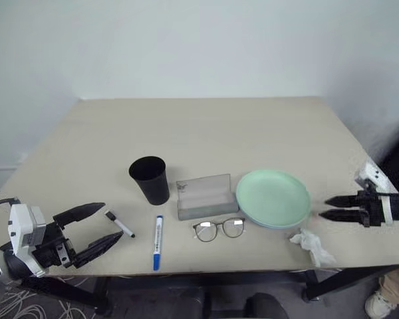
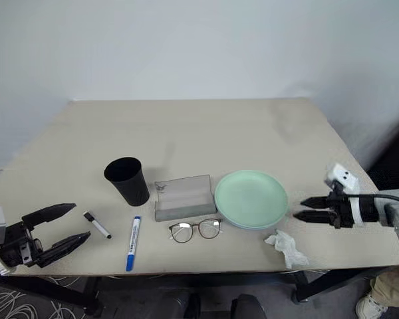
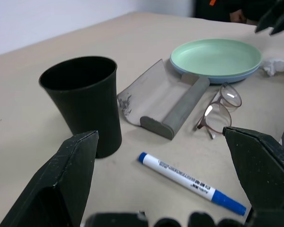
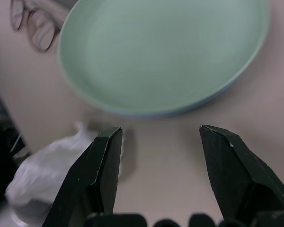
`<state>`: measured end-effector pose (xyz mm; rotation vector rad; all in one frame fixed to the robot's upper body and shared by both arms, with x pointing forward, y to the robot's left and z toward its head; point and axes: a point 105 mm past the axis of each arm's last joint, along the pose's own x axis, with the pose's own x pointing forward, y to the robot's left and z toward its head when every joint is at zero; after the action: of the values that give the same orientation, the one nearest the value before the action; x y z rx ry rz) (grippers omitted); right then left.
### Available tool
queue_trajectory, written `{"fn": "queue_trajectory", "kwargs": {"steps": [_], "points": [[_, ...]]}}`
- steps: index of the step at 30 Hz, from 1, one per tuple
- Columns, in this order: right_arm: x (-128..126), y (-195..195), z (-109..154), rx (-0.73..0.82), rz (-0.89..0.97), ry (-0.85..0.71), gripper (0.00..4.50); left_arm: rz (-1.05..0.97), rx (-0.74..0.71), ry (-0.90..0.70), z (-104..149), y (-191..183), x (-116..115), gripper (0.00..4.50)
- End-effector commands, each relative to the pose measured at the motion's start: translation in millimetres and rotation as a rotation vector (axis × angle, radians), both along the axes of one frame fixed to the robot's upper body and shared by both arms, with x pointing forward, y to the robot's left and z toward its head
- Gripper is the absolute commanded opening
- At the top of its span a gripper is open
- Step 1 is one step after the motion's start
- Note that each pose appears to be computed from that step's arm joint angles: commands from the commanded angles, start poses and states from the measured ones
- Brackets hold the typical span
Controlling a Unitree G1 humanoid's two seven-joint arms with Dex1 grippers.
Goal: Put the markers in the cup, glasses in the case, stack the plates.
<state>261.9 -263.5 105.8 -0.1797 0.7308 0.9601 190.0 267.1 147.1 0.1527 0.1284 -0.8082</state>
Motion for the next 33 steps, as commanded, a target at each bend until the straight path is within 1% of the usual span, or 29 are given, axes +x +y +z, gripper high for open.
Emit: {"fn": "queue_trajectory", "kwargs": {"steps": [1, 5, 10, 14, 21, 25, 27, 29, 33], "points": [[-9.2, 13.0, 13.6, -0.023, 0.082, -0.041, 2.81, -0.015, 0.023, -0.017, 3.9, -1.0, 1.5, 4.5], [-19.4, 19.5, 0.4, -0.062, 0.119, -0.021, 2.81, -0.017, 0.023, -0.015, 3.7, -1.0, 2.0, 4.5], [-27.1, 29.8, -6.8, -0.072, 0.165, -0.013, 2.81, -0.013, 0.025, -0.013, 3.4, -0.7, 2.0, 4.5], [-35.5, 35.4, -20.5, -0.113, 0.221, -0.006, 2.81, -0.008, 0.025, -0.013, 2.9, -0.5, 1.0, 4.5], [-29.8, 32.8, -34.5, -0.198, 0.253, -0.072, 2.81, -0.005, 0.022, -0.013, 2.4, -1.0, 1.1, 4.5], [-25.4, 32.0, -33.5, -0.199, 0.256, -0.09, 2.81, -0.004, 0.022, -0.014, 2.2, -1.2, 1.4, 4.5], [-24.3, 30.4, -34.8, -0.211, 0.261, -0.093, 2.43, -0.004, 0.022, -0.015, 2.2, -1.5, 1.7, 4.5], [-23.5, 29.7, -34.9, -0.214, 0.268, -0.096, 1.89, -0.003, 0.022, -0.016, 2.2, -1.5, 1.9, 4.5], [-21.3, 28.8, -30.4, -0.201, 0.276, -0.1, 0.51, -0.002, 0.023, -0.018, 2.2, -1.4, 2.6, 4.5]]}}
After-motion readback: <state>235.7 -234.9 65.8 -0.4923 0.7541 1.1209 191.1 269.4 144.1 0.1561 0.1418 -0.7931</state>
